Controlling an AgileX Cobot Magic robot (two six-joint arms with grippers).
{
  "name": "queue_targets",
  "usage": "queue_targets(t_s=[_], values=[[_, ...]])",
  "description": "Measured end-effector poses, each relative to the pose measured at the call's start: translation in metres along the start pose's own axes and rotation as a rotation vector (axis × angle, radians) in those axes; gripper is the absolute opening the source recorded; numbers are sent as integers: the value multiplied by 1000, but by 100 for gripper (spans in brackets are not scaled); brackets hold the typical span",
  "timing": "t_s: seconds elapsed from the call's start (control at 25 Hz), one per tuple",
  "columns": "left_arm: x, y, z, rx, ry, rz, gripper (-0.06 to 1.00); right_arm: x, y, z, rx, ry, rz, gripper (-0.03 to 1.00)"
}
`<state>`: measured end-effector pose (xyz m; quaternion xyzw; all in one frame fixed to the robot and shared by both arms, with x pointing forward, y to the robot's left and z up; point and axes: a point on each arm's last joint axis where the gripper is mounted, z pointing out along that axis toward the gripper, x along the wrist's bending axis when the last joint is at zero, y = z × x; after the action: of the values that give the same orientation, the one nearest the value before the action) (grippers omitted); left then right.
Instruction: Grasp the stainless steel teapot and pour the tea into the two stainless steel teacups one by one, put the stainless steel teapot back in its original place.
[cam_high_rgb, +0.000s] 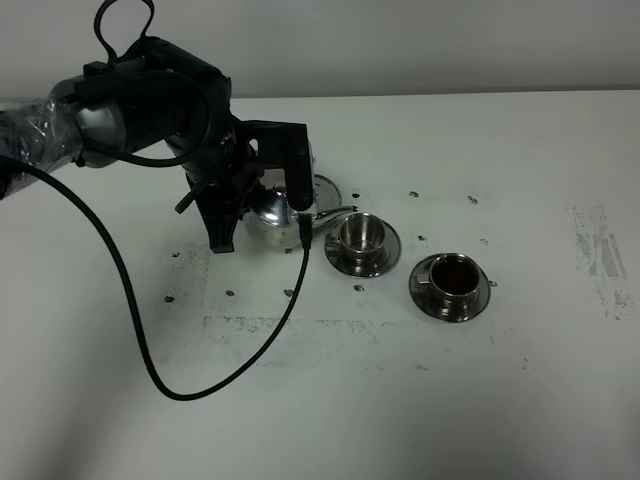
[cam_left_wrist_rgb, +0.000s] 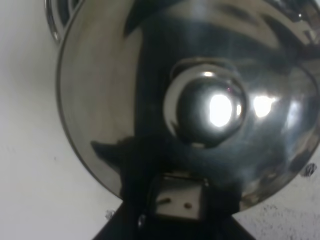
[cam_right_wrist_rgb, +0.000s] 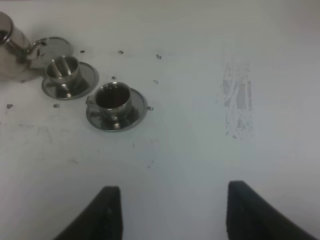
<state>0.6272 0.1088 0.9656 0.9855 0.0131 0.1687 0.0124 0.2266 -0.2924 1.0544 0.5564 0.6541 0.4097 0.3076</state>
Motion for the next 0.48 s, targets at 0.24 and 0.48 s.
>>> queue_targets(t_s=[0.24,0.48], values=[[2,-1,0,29,26,37,19,0,0,0,0,0,0,45],[2,6,-2,30,72,84,19,0,0,0,0,0,0,45]])
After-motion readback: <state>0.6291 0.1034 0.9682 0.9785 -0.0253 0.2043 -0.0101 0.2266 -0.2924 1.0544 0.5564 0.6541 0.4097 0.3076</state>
